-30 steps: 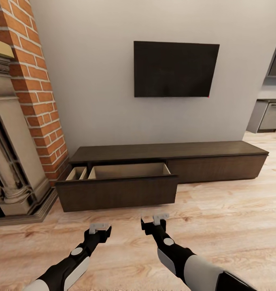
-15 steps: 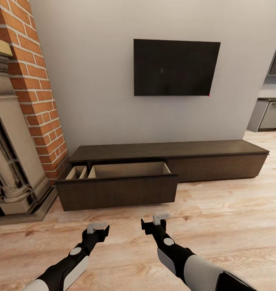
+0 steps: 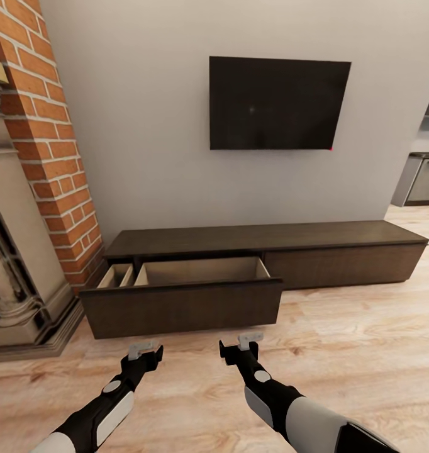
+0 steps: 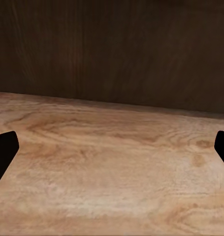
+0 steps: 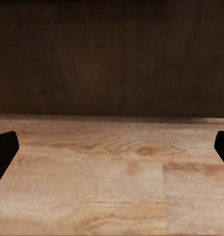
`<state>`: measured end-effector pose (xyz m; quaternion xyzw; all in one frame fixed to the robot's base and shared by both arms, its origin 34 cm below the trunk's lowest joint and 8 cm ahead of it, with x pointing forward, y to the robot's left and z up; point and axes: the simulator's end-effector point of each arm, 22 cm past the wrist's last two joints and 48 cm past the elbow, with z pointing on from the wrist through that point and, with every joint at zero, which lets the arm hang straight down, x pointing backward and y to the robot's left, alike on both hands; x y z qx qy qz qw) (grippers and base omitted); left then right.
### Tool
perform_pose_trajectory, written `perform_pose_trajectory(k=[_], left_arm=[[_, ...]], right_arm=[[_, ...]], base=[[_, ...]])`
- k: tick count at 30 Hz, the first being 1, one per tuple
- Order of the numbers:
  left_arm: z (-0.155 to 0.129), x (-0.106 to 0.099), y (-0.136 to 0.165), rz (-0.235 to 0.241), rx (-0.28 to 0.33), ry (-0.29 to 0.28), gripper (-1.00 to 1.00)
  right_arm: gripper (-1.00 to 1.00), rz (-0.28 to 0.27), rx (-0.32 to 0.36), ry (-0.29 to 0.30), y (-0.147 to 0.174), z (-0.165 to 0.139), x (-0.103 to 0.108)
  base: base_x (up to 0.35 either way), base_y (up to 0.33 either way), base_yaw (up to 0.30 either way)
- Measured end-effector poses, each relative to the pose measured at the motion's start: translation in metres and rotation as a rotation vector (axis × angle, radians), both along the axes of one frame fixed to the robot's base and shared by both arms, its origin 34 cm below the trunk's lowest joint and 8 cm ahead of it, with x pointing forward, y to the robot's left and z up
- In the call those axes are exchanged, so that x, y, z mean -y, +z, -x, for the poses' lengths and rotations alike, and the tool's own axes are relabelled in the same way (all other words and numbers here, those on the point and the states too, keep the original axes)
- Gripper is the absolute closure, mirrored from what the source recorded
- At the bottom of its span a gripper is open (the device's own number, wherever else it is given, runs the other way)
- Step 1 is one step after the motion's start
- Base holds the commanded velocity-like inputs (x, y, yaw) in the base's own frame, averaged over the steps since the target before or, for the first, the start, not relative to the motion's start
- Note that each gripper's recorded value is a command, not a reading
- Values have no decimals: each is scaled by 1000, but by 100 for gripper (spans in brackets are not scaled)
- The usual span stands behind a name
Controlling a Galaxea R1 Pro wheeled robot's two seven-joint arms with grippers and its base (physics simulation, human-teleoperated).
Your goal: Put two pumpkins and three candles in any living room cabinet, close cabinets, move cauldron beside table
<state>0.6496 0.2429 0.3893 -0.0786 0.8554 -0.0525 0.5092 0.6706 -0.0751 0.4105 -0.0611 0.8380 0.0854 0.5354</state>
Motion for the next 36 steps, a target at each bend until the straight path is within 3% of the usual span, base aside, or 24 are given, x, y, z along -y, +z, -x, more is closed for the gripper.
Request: perform_pose_trajectory(k=[14,30,36], left_arm=[[8,-10,-13,-16,-30,17,-100],[7,-9,-12,-18,-22,13,-100],[10,-9,-26,-18,-47,13,-100]], right_arm=[[-100,1,1,1,0,0,0],[-100,1,0,1,0,0,0],[-100,1,-24,1,-15,2,0]], base=[[290,0,0],[22,0,0],[0,0,0]])
